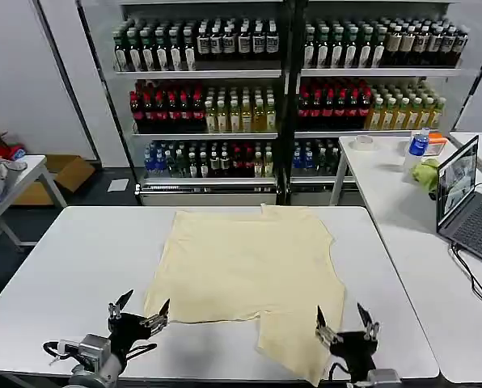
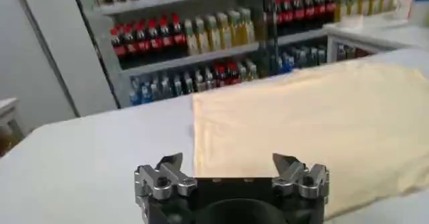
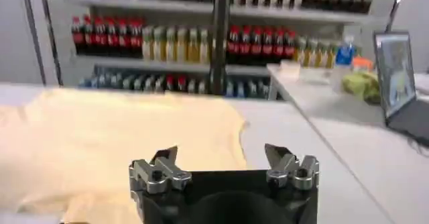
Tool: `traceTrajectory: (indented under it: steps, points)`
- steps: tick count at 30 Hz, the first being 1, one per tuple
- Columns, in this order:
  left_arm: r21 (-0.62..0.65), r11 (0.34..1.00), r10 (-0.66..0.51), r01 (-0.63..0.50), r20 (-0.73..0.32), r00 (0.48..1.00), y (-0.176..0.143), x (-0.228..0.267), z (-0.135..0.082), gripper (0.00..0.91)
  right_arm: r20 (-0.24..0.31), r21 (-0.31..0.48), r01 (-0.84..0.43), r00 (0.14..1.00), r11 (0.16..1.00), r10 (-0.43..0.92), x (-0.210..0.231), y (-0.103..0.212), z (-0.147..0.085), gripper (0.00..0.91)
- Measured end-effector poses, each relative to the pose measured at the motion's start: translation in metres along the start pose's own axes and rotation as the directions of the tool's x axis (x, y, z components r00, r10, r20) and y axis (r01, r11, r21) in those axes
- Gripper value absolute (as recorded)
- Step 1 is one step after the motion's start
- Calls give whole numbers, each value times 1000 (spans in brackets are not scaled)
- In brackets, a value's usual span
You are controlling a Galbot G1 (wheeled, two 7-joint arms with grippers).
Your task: Fold and organize the clothes.
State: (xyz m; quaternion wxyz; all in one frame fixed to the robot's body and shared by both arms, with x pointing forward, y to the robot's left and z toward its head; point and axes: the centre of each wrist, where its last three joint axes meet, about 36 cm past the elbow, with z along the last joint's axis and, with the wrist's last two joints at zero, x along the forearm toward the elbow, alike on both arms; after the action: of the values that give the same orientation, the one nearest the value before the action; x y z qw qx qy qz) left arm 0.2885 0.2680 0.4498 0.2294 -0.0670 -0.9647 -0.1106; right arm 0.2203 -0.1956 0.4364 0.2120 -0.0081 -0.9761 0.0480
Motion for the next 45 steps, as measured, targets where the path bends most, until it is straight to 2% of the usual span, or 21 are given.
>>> traceTrajectory:
  steps: [12,21,28,30,31,33,34,35,36,37,38,39,45]
  points:
    - [-12,1000,-15,14,-89,996,5,-15,16,907,-83,-9,-16,996,1000,15,7,17,15,907]
    - [-11,1000,-15,14,-122,992,6,-24,24,907,-119,-8,-27,993,1000,26,5,25,19,907]
    - [-12,1000,-20,18,-138,990,8,-29,28,907,-142,-43,-32,990,999,26,-3,28,18,907]
    - [-12,1000,-19,17,-144,989,9,-30,30,595,-152,-57,-31,988,998,22,-6,29,18,907]
    - [-11,1000,-19,17,-145,989,9,-30,30,242,-156,-62,-29,988,998,19,-6,29,18,907]
    - [-7,1000,-17,16,-148,989,10,-32,31,71,-168,-73,-28,986,997,15,-8,30,19,907]
    - [-6,1000,-16,15,-149,989,10,-32,31,0,-173,-80,-26,985,996,12,-8,30,19,725]
    - [-5,1000,-14,14,-150,989,9,-32,32,10,-175,-86,-24,984,996,9,-9,30,19,474]
    - [-4,1000,-13,12,-151,989,9,-33,32,10,-180,-94,-22,984,995,5,-9,31,19,373]
    - [-4,1000,-11,11,-152,988,9,-33,32,10,-182,-100,-20,983,995,2,-9,31,19,181]
    - [-3,1000,-9,9,-153,988,9,-33,33,10,-184,-106,-19,983,994,-1,-9,31,19,60]
    - [-2,1000,-7,7,-154,988,8,-33,33,10,-186,-112,-18,983,994,-4,-9,31,18,0]
    - [3,1000,2,-2,-162,987,8,-34,36,10,-192,-133,-8,981,991,-18,-10,29,18,0]
